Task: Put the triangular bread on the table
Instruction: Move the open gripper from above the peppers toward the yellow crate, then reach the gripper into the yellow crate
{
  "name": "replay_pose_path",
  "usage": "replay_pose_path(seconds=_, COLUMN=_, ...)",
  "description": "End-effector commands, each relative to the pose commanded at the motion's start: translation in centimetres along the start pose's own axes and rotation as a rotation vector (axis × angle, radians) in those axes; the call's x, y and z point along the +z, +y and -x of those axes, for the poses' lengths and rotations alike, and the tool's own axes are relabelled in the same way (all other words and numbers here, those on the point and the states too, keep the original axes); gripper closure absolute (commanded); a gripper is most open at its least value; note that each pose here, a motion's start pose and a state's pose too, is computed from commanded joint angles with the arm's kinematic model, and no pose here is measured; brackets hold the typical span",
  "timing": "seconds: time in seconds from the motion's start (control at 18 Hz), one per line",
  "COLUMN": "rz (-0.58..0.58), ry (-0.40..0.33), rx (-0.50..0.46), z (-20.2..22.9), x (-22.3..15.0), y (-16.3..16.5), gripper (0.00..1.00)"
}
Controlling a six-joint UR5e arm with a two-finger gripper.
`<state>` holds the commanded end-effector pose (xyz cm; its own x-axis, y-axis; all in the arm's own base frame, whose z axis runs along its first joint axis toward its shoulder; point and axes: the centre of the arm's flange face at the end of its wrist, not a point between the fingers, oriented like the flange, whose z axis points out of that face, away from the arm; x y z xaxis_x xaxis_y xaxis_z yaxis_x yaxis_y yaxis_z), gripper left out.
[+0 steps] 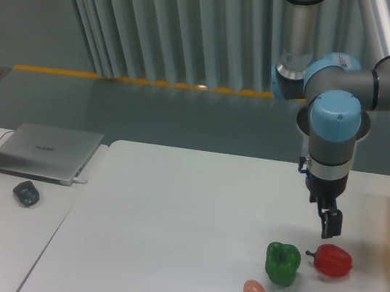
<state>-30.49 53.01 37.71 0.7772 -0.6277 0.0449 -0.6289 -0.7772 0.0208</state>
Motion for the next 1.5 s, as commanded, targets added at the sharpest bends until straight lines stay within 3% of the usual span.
replay_pose_path(seconds=0.39, rz=-0.005, ry=0.006, rx=-0.018, z=0.5, x=0.4, y=0.8, gripper=0.0)
replay_pose_path(seconds=0.56, rz=0.027, ry=0.013, rx=-0.09, z=1.7, x=0.9, y=6.4, gripper=0.0)
replay_pose_path(seconds=0.78, rz=0.058, ry=0.033, rx=0.035, z=2.5, x=1.2, y=11.0, gripper=0.0)
replay_pose_path(seconds=0.94, rz=0.057, ry=0.035, rx=0.084, z=2.7, x=1.3, y=12.6, gripper=0.0)
replay_pose_path(seconds=1.06, rz=0.05, ry=0.047, rx=0.187, z=2.8, x=1.8, y=14.2, gripper=0.0)
replay_pose_path(seconds=1.22, rz=0.052, ry=0.053, rx=0.249, z=2.8, x=2.0, y=15.5, gripper=0.0)
replay_pose_path(seconds=1.33, rz=0.11, ry=0.059, rx=0.31, z=2.6, x=1.1, y=18.1, gripper=0.0)
replay_pose_path(seconds=1.5, rz=0.127, ry=0.07, rx=0.304, z=2.6, x=0.8, y=21.9, gripper=0.0)
